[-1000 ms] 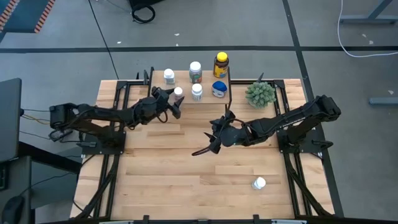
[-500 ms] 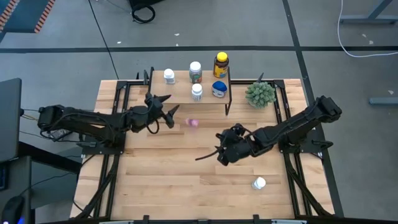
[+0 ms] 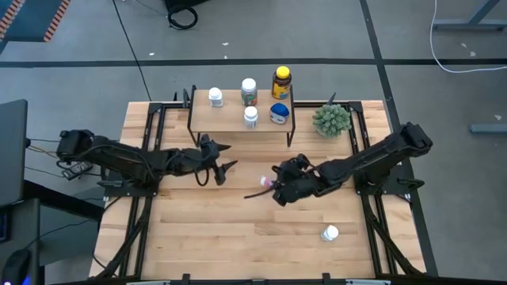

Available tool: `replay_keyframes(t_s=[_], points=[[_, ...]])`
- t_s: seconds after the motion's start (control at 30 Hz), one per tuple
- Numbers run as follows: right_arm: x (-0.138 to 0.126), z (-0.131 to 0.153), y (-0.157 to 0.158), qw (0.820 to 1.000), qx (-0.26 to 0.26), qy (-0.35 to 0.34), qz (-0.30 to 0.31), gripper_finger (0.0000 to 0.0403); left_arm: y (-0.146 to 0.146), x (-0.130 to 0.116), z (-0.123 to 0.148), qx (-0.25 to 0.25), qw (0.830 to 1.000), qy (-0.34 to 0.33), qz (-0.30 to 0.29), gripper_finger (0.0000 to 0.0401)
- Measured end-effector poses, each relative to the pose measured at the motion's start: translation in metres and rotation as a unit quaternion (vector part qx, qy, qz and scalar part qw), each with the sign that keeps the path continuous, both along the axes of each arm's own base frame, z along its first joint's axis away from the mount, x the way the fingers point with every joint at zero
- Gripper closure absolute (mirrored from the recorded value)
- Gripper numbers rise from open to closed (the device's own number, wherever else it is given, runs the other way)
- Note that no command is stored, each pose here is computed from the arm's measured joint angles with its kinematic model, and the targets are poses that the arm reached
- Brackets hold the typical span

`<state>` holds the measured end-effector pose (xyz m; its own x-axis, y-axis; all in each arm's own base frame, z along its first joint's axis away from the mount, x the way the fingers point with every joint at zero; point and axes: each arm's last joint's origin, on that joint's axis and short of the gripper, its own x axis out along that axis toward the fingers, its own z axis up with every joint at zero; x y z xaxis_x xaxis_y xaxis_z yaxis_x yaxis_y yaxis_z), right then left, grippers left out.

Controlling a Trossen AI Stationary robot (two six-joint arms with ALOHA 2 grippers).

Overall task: Pick and place medicine bottles onto shelf by color
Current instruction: Put the pink pill bottle on the shelf

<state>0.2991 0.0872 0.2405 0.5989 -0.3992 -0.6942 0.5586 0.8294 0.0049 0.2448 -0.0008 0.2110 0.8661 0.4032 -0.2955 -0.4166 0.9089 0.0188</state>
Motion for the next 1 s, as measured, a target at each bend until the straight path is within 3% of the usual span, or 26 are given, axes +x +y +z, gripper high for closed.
replay_keyframes(t_s=[0.23, 0.6, 0.83, 1.0], points=[[0.007, -0.037, -0.006, 0.991, 0.058, 0.107, 0.047, 0.0128, -0.01, 0.0, -0.006, -0.002, 1.0, 0.018, -0.018, 0.0103], [0.02, -0.063, 0.009, 0.978, 0.123, 0.132, 0.107, 0.0128, -0.025, -0.001, -0.006, -0.02, 0.999, 0.015, -0.044, 0.0103], [0.027, -0.102, 0.023, 0.97, 0.125, 0.174, 0.112, 0.0128, -0.029, -0.002, -0.006, -0.024, 0.998, 0.013, -0.048, 0.0103], [0.03, -0.112, 0.023, 0.972, 0.113, 0.179, 0.104, 0.0128, -0.029, -0.002, -0.006, -0.026, 0.998, 0.012, -0.047, 0.0103]])
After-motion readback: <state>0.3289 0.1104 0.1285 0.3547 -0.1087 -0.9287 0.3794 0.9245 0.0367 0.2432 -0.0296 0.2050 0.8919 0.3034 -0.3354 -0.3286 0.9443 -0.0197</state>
